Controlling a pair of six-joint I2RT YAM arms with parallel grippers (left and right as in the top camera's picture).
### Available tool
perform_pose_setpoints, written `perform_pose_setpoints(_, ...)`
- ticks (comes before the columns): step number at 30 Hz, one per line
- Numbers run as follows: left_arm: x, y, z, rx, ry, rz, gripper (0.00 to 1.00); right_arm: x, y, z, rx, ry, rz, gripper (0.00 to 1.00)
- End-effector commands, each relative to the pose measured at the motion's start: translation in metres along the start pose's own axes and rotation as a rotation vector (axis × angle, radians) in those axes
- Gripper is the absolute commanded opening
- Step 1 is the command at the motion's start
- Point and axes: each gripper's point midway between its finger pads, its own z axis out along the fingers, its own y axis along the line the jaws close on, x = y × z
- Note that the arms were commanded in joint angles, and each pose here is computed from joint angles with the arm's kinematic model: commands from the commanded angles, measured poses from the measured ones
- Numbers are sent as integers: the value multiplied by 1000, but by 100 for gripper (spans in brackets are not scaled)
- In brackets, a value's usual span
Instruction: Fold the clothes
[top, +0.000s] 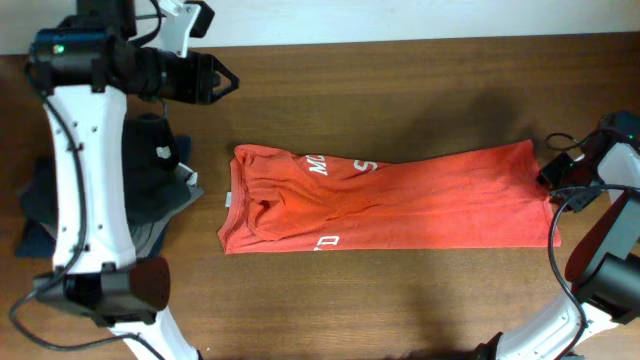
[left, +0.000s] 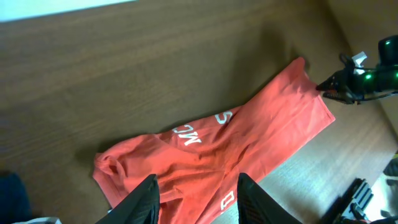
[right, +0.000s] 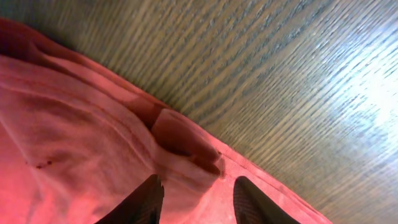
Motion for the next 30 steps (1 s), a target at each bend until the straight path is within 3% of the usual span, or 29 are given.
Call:
perform_pose_setpoints(1, -2, -3, -10, -23, -18, 35, 41, 9, -5, 10, 6, 24, 45, 41)
perform_pose_setpoints(4, -2, -6, -13, -24, -25, 40, 41, 12, -7, 13, 7, 27, 51, 41)
perform_pose_setpoints(10, -2, -6, -13, -25, -25, 40, 41, 10, -6, 13, 3, 18, 51, 29)
perform_pose_setpoints(17, -3, -6, -14, -25, -26, 40, 42, -4, -4, 0, -61, 2, 55, 28)
perform_pose_setpoints(24, -3, -6, -13, -25, -26, 41, 42, -9, -9, -1, -80, -6, 75, 4)
perform_pose_setpoints(30, -3, -2, -14, -45, -25, 43, 42, -10, -1, -7, -118, -3, 35, 4)
